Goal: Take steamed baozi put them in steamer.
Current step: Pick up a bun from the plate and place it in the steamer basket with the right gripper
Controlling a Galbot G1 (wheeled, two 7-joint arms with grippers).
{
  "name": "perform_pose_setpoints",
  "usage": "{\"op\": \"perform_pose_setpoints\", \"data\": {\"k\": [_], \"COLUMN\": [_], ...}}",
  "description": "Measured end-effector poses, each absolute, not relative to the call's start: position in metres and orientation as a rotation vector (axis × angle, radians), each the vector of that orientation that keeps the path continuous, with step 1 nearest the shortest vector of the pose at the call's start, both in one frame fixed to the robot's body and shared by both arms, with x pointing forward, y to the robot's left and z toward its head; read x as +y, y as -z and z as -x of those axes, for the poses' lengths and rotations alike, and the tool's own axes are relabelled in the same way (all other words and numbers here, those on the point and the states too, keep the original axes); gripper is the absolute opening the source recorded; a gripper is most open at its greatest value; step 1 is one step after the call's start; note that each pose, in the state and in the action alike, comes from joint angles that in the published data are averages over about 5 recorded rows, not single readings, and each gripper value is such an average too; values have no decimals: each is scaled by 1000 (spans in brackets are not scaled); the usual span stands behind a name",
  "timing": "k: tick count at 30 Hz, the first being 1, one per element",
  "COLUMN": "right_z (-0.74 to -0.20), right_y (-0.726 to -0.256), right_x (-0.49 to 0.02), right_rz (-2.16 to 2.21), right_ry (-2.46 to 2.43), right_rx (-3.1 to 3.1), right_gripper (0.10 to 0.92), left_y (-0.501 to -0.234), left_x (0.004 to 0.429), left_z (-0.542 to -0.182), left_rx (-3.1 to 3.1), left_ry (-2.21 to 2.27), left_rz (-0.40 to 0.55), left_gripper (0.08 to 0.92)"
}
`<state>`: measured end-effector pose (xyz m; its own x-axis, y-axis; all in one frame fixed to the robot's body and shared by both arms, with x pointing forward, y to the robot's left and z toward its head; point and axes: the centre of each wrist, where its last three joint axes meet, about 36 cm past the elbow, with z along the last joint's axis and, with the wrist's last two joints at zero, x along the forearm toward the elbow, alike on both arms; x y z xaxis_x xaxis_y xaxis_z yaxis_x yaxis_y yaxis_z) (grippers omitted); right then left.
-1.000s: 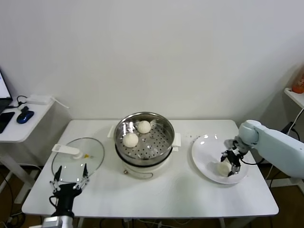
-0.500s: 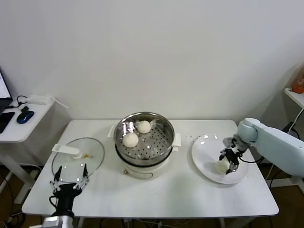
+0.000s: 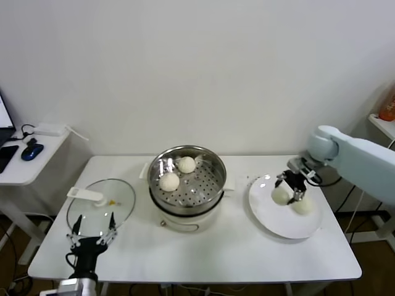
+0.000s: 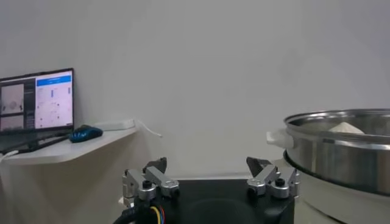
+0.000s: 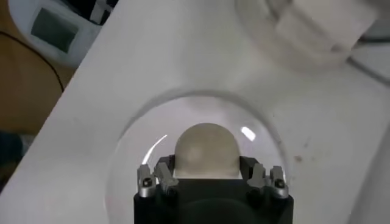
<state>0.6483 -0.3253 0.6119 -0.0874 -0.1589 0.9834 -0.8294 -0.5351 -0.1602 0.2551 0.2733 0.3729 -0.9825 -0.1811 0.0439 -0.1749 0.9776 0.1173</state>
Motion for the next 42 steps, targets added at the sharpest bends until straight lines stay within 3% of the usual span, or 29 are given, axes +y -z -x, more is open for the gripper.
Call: {"op": "perform_pose_setpoints", "data": {"k": [8,16,30,42], "right_z": [-632,-616,-603,-600], "right_y": [-699,-733,-685,-633], "right_x": [-242,-159,-37,9], "right_rz": [-1785,-1831,-1916,-2013], "right_ry": [-2045,-2372,-2613,-2601], "right_rx": [-873,-580,-169,-40], "right_gripper": [674,679,679,679], "left_y": [-374,-374,-372,-367], "left_x": [272,274,276,277], "left_z": [-256,-253,-250,-250], "left_rx": [-3067,-3061,-3040,-3023], "left_ry": [179,189,203,203], "left_rz": [-271,-273,-273,-273], "left_gripper": [823,823,823,823]}}
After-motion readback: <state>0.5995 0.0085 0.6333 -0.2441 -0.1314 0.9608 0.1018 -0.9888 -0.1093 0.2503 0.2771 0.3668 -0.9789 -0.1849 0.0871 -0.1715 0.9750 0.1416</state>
